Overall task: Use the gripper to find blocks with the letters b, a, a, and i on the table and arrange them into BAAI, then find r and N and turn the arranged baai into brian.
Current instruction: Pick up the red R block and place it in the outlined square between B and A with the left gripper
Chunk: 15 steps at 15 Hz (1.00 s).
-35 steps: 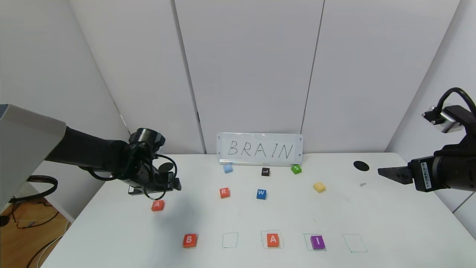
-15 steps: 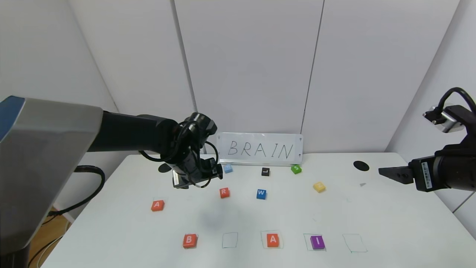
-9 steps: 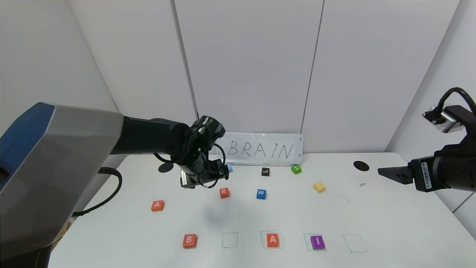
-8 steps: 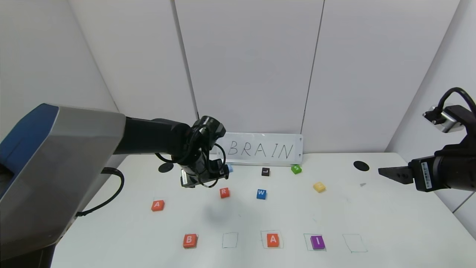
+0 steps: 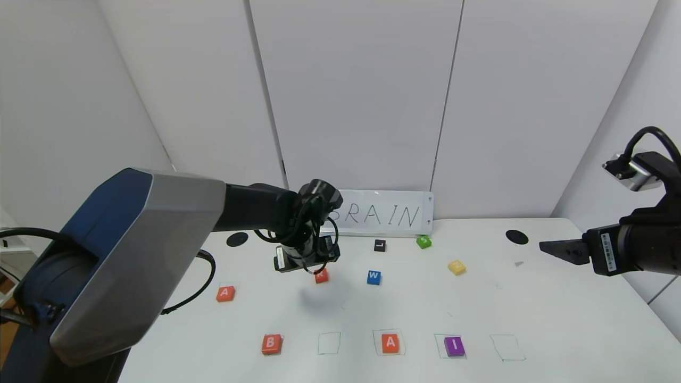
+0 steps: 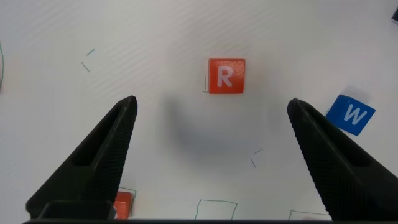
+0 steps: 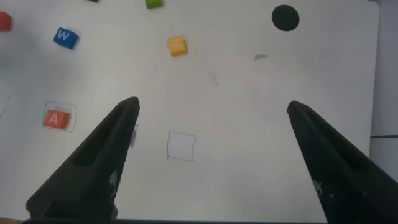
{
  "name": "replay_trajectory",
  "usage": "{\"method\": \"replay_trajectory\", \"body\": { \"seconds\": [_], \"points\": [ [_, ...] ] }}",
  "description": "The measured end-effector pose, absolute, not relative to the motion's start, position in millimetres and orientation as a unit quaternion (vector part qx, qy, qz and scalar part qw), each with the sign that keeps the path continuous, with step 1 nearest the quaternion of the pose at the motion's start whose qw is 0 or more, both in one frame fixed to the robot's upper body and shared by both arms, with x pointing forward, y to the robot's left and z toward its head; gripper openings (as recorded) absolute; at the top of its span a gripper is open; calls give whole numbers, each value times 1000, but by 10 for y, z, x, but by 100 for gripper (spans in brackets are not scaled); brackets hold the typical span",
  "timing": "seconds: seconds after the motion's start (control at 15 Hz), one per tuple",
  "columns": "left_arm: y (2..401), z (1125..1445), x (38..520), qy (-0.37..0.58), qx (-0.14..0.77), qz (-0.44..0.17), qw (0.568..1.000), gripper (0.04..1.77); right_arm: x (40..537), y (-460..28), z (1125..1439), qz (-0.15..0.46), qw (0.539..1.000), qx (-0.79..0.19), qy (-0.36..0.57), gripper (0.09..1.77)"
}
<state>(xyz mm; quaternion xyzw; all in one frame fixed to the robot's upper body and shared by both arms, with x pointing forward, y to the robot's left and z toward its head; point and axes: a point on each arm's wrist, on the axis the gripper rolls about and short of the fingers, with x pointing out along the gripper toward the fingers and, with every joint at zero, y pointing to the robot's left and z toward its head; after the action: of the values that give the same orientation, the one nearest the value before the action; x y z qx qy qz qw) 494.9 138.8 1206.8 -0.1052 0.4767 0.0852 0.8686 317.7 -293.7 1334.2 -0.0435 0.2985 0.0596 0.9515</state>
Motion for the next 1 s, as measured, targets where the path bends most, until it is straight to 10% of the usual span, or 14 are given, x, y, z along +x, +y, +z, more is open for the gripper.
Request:
{"method": "replay_trajectory", "body": {
  "seconds": [0.67,1.0],
  "points": [
    [1270,11887,4972,477,-96,102,868,172,3171,-2934,13348,61,952,-44,297,171],
    [1401,12905,4709,387,-154,66,907,172,3169,-2934,13346,60,952,-44,298,171]
  ]
}}
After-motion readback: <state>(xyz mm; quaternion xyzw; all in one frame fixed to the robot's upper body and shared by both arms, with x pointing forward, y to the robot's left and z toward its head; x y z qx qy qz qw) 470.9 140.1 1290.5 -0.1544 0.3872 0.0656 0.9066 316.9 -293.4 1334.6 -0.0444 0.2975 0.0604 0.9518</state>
